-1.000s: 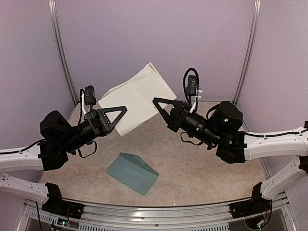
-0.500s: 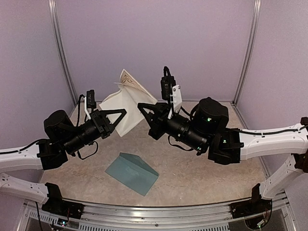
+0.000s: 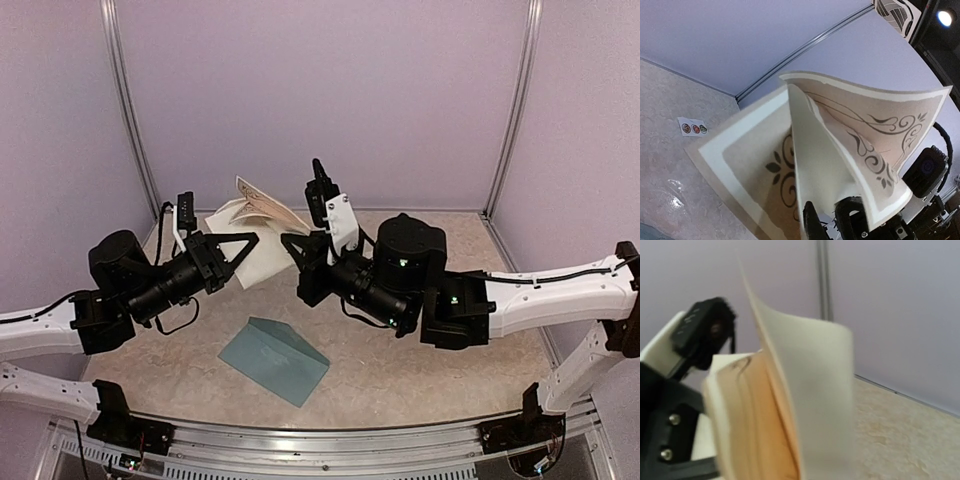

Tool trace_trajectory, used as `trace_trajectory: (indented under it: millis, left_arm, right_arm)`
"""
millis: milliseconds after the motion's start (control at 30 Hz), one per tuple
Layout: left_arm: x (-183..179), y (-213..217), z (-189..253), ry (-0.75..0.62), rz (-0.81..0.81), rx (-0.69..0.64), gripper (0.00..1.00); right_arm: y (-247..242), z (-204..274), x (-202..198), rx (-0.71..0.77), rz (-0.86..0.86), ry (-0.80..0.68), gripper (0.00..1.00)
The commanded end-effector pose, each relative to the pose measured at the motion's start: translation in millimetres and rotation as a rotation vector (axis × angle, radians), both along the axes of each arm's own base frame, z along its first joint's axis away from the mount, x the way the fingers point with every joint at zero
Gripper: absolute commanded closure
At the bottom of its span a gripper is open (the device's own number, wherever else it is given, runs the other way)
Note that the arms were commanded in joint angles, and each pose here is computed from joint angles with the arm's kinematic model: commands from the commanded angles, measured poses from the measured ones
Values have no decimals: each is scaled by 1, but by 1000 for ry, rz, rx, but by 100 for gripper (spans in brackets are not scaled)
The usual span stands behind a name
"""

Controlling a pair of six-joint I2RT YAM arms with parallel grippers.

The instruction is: Place the letter into the envelope and seal it

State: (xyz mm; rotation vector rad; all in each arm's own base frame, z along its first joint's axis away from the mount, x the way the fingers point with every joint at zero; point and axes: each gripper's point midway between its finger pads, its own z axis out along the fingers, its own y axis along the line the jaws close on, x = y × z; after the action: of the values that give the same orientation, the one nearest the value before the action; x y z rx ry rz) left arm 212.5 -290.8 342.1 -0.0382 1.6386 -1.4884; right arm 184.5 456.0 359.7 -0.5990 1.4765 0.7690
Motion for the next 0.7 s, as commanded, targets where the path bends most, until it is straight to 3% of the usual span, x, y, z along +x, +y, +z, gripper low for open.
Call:
trace_trajectory:
  millis: [0, 100, 200, 333, 500, 667]
  left_arm:
    - [1, 15, -5, 7, 50, 31, 93]
    - [-4, 21, -4, -37, 41, 107, 47]
    - [-3, 36, -16, -37, 67, 256, 16]
    - [-1, 57, -22, -69, 73, 427, 1]
    - [-27, 39, -5, -230, -126, 532, 1]
    - [-37, 12, -9, -269, -280, 613, 1]
  right_arm:
    - [-25, 13, -1, 38, -14, 38, 100]
    - [-29, 14, 4, 16, 89, 101, 100]
    - [-38, 7, 9, -17, 200, 192, 100]
    - [-50, -7, 4, -81, 382, 303, 100]
    - [-57, -26, -16, -150, 600, 421, 100]
    - [-52, -34, -36, -188, 730, 485, 100]
